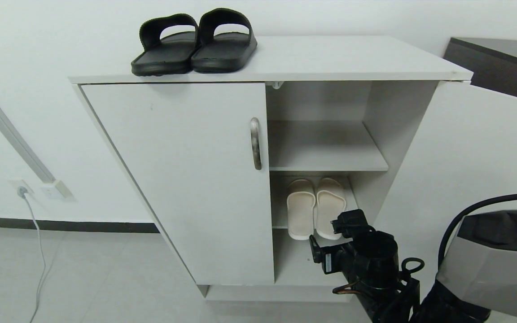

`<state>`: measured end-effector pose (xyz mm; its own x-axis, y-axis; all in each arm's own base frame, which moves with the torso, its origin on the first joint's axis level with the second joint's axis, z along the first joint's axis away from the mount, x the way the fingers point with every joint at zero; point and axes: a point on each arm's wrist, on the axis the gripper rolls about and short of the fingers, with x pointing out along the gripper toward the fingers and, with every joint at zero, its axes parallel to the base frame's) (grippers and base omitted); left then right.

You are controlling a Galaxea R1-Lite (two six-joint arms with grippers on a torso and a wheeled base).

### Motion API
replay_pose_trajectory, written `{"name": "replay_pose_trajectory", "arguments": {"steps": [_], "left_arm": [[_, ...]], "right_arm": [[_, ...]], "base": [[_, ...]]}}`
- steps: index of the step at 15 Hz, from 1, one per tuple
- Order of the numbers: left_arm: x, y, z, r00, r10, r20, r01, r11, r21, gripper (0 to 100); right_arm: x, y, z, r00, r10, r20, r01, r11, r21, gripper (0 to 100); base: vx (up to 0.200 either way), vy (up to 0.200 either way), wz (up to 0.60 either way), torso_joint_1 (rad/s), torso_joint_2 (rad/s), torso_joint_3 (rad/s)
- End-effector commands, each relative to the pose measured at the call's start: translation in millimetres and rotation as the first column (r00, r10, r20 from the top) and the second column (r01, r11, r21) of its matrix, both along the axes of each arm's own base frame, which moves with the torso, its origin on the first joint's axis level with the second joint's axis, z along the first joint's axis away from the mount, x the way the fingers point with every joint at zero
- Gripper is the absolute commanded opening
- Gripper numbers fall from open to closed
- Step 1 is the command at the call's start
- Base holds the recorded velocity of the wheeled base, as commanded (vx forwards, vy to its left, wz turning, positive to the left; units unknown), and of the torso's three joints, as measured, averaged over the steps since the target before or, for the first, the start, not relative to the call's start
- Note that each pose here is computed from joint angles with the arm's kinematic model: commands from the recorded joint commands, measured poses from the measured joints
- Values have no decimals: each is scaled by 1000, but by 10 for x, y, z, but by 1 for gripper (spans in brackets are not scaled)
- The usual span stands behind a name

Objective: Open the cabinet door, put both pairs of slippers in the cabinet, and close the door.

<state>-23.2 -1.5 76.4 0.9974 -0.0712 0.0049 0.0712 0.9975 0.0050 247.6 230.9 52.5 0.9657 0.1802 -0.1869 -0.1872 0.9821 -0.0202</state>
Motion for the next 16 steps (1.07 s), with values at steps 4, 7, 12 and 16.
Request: {"name": "replay_pose_trajectory", "arguments": {"steps": [4,7,12,16], "left_arm": [[1,0,1,1000,1,0,-1,1000,0,0],[1,0,1,1000,1,0,-1,1000,1,0],[1,0,1,1000,1,0,-1,1000,0,0],[1,0,0,1000,-1,-2,1,1000,1,0]], "right_arm": [[4,2,-53,1000,-1,-12,1,1000,-5,100],[5,3,-57,1000,-2,-12,2,1000,-4,100],[5,2,-57,1000,-3,-9,3,1000,0,100],[9,6,-81,1000,-3,-10,3,1000,-2,100]], "base": [[-150,0,0,2,3,3],[0,0,0,0,0,0],[0,0,0,0,0,0],[0,0,0,2,0,133]]}}
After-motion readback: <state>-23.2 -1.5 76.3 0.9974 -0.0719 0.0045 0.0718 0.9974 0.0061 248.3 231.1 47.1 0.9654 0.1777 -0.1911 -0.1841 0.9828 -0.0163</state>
